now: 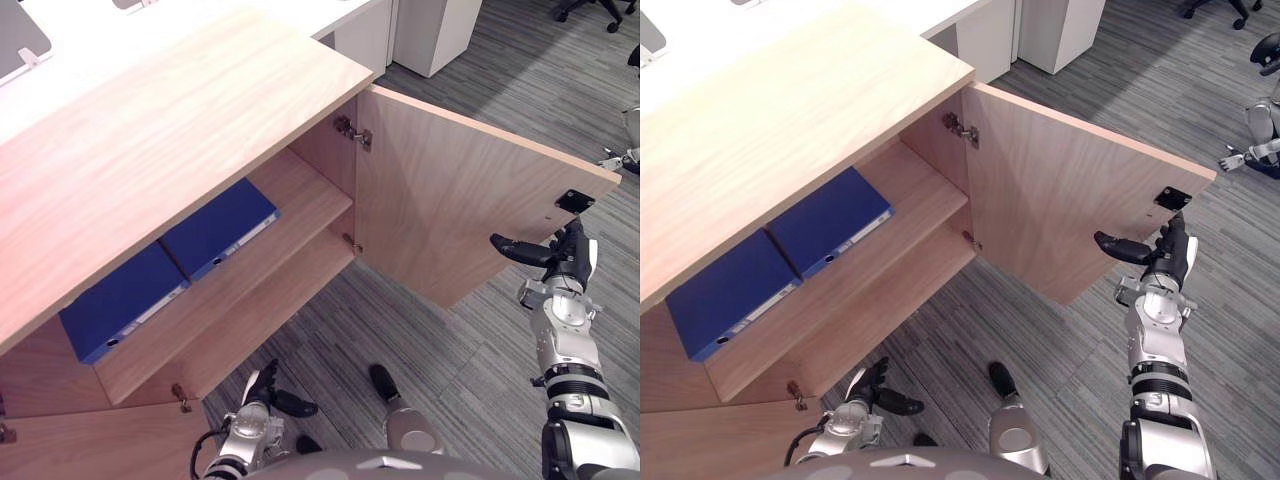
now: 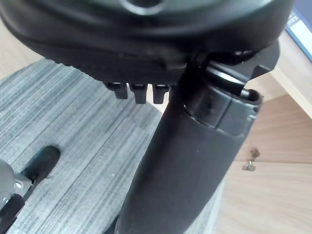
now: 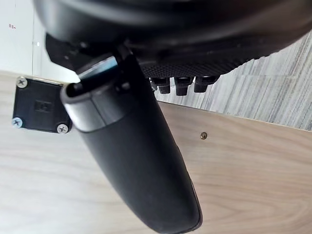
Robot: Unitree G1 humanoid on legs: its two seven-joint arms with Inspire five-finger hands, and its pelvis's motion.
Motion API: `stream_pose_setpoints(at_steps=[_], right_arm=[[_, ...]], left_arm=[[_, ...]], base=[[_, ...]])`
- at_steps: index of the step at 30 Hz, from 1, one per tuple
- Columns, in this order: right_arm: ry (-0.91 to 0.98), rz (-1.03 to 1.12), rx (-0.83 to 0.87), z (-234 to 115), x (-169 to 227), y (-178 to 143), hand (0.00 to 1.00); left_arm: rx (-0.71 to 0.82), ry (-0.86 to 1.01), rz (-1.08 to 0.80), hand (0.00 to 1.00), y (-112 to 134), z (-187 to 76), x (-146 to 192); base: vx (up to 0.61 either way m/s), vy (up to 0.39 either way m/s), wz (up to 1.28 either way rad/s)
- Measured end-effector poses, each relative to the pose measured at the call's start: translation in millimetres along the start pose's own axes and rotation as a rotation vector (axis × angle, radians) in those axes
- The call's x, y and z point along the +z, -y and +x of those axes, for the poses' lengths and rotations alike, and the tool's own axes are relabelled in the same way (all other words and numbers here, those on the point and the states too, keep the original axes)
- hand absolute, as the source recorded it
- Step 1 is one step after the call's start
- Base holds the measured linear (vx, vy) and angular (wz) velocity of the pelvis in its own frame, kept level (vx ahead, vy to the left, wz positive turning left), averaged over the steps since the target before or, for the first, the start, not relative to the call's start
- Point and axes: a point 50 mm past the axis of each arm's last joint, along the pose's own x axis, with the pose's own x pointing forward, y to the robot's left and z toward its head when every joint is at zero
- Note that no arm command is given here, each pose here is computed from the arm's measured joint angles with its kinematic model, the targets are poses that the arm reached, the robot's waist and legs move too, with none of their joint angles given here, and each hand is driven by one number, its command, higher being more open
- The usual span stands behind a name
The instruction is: Walk over to the cabinet, pick up the folder, carry it to the office cabinet, place the folder inside the office cabinet, then close the office cabinet door
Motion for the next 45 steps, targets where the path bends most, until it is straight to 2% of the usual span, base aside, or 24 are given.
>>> stream_pose_setpoints(at_steps=[8,19,30,38,45], right_arm=[[0.016,0.012,0.002,-4,2,-8,1.00],[0.014,0.098,0.086,-52,-19,-32,1.00],[-0.046,0.142,0.279,-132,-41,-45,1.00],[-0.165,0.303,0.475,-202,-46,-60,1.00],[-0.248,0.330,0.635,-236,-50,-74,1.00]], left_arm=[[-0.002,-0.022,0.017,1.00,1,-2,-7],[-0.005,-0.032,0.066,1.00,1,0,-7],[-0.007,-0.056,0.107,1.00,0,0,-11],[-0.036,-0.053,0.169,1.00,6,-1,-12],[-0.079,-0.058,0.266,1.00,11,-6,-21]], base=[[-0.01,-0.018,0.09],[0.01,-0.029,-0.07],[0.02,-0.030,-0.10],[-0.02,-0.046,0.05],[-0.03,-0.018,0.07]])
